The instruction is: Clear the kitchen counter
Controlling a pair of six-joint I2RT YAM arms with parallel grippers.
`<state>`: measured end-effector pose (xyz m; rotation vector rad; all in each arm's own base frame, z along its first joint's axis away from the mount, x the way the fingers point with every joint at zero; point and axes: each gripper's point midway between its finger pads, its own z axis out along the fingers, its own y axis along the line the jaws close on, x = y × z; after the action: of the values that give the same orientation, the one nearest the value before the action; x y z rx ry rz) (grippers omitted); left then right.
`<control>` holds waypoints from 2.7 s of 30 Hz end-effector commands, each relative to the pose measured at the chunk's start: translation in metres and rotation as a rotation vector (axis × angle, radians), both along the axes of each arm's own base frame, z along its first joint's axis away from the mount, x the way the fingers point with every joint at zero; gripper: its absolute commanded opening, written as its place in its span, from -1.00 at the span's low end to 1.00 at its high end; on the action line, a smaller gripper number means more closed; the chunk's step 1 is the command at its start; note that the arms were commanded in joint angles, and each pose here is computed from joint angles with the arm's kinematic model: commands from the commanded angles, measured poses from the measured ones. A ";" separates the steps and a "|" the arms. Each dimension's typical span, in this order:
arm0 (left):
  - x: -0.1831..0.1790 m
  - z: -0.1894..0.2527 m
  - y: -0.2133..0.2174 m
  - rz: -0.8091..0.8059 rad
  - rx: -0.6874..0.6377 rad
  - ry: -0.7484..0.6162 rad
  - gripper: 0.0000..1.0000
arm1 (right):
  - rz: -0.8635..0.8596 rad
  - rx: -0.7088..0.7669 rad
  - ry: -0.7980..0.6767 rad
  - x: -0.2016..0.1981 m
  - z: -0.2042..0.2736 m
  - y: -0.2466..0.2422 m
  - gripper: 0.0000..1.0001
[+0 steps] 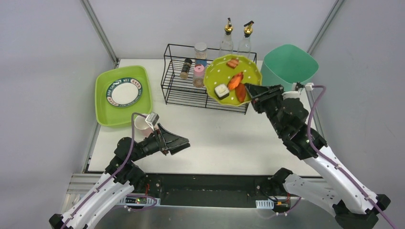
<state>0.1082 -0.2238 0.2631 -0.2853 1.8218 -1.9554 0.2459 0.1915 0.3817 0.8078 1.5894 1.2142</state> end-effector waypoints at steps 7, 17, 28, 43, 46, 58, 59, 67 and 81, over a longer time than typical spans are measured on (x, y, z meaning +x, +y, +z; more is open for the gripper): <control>-0.008 0.008 -0.002 -0.046 -0.052 -0.034 0.34 | -0.231 0.385 -0.222 0.025 0.136 -0.099 -1.00; -0.005 -0.001 -0.005 -0.059 -0.064 -0.017 0.34 | -0.396 0.465 -0.160 0.064 0.125 -0.189 -1.00; -0.011 -0.005 -0.012 -0.128 -0.039 -0.027 0.34 | -0.630 0.224 -0.013 0.091 0.076 -0.270 -1.00; -0.016 -0.010 -0.017 -0.184 -0.041 -0.043 0.36 | -0.607 -0.097 0.109 0.144 0.066 -0.301 -1.00; -0.016 -0.013 -0.018 -0.193 -0.039 -0.037 0.36 | -0.589 -0.145 0.139 0.152 0.065 -0.304 -1.00; -0.019 -0.013 -0.022 -0.235 -0.028 -0.036 0.36 | -0.511 -0.394 0.281 0.180 0.041 -0.294 -1.00; -0.019 -0.013 -0.022 -0.237 -0.028 -0.038 0.36 | -0.510 -0.411 0.286 0.181 0.040 -0.295 -1.00; -0.021 -0.014 -0.022 -0.244 -0.023 -0.039 0.36 | -0.516 -0.578 0.327 0.183 0.035 -0.305 -1.00; -0.024 -0.020 -0.022 -0.262 -0.009 -0.034 0.36 | -0.484 -1.080 0.366 0.213 0.015 -0.274 -1.00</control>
<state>0.0918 -0.2468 0.2335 -0.1126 1.9676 -2.1063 0.4367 -0.0860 0.3272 0.7989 2.0706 -0.0856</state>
